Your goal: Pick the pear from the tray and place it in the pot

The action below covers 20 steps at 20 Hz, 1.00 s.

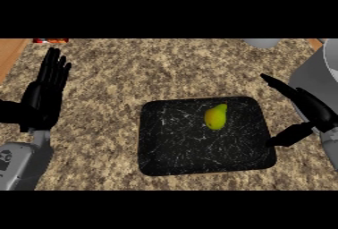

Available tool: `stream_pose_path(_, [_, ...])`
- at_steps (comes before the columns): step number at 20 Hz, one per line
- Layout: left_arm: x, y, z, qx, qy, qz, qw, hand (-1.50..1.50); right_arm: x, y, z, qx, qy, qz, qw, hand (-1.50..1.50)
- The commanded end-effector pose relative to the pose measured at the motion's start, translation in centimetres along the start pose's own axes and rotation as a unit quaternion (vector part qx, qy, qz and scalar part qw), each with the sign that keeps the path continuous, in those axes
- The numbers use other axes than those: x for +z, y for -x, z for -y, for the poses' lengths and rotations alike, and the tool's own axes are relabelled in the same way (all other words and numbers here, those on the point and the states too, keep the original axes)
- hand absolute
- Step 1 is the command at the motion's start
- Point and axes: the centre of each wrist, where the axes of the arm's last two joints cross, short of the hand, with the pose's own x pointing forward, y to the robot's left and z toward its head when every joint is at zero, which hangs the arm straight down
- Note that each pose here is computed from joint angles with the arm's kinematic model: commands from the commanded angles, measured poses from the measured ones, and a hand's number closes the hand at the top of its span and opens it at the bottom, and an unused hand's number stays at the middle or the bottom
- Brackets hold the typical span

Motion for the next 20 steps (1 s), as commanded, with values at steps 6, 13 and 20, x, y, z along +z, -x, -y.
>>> stream_pose_path(6, [1.1, 0.5, -0.2, 0.001, -0.007, -0.003, 1.0000, 0.00, -0.7, -0.6, -4.8, 0.006, -0.045, -0.017, 0.999, -1.50])
stream_pose_path(13, [0.4, 2.1, 0.3, -0.012, -0.001, -0.006, 0.9999, 0.00, -1.3, -0.2, -6.2, 0.004, -0.017, 0.018, 1.000, -1.50])
stream_pose_path(20, [1.0, -0.2, 1.1, 0.000, -0.003, 0.007, 1.0000, 0.00, -4.3, 0.1, -7.8, 0.030, -0.023, -0.030, 0.999, -1.50])
